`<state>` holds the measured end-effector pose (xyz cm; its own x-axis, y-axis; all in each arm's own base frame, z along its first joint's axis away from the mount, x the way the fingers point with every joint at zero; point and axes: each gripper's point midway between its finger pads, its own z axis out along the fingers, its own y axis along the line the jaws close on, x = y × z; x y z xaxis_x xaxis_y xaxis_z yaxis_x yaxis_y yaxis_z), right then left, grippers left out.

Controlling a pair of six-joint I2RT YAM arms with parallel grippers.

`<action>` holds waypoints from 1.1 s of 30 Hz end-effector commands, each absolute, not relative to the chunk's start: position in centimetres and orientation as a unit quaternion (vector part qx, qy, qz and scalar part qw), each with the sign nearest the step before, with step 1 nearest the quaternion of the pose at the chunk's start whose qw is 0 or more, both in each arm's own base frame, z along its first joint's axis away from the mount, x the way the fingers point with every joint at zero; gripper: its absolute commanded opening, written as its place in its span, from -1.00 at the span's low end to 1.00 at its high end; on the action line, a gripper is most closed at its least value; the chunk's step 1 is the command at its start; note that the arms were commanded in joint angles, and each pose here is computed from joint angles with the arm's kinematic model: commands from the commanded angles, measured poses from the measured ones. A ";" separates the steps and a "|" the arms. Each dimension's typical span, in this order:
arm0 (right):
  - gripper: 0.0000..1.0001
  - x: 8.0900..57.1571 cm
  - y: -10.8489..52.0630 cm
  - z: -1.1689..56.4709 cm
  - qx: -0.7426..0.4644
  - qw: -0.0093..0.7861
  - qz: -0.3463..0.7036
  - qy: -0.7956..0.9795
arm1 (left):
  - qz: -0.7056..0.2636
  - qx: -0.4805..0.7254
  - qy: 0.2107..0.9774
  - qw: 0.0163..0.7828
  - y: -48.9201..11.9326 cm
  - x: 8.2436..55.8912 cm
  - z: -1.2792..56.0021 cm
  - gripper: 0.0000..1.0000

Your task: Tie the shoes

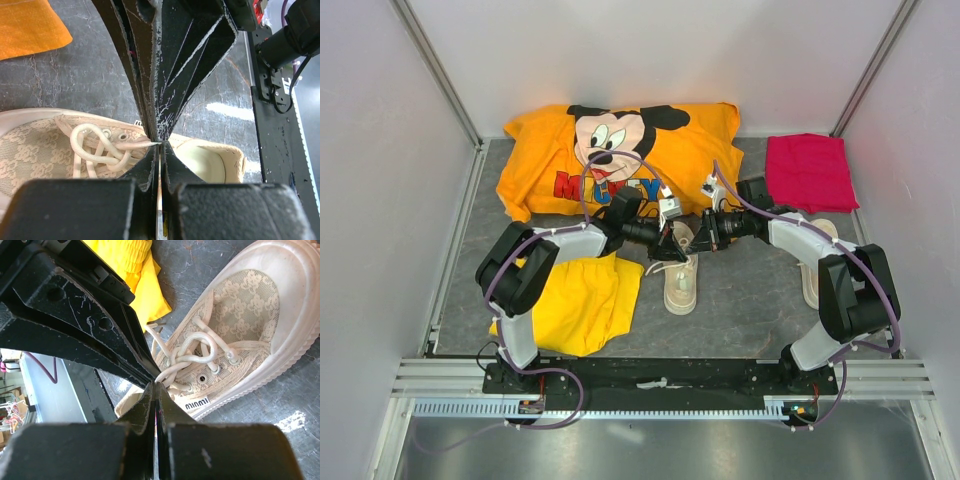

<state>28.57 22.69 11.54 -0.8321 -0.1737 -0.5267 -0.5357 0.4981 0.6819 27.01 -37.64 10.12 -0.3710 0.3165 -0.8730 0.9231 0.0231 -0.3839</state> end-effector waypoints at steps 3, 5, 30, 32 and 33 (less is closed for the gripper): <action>-1.00 28.7 23.1 12.9 -0.227 0.212 0.465 0.829 | -0.511 0.459 0.632 0.357 -38.5 28.9 12.5 -0.97; -1.00 28.7 23.1 13.0 -0.227 0.211 0.466 0.829 | -0.504 0.453 0.641 0.360 -38.3 29.1 11.8 -0.97; -1.00 29.9 23.8 12.8 -0.196 0.214 0.477 0.830 | -0.546 0.417 0.640 0.344 -39.0 27.4 10.3 -0.94; -1.00 29.8 23.7 12.9 -0.197 0.215 0.476 0.830 | -0.548 0.418 0.638 0.343 -39.0 27.3 10.3 -0.93; -1.00 29.8 23.7 12.9 -0.199 0.216 0.474 0.830 | -0.550 0.420 0.635 0.344 -39.0 27.3 10.4 -0.92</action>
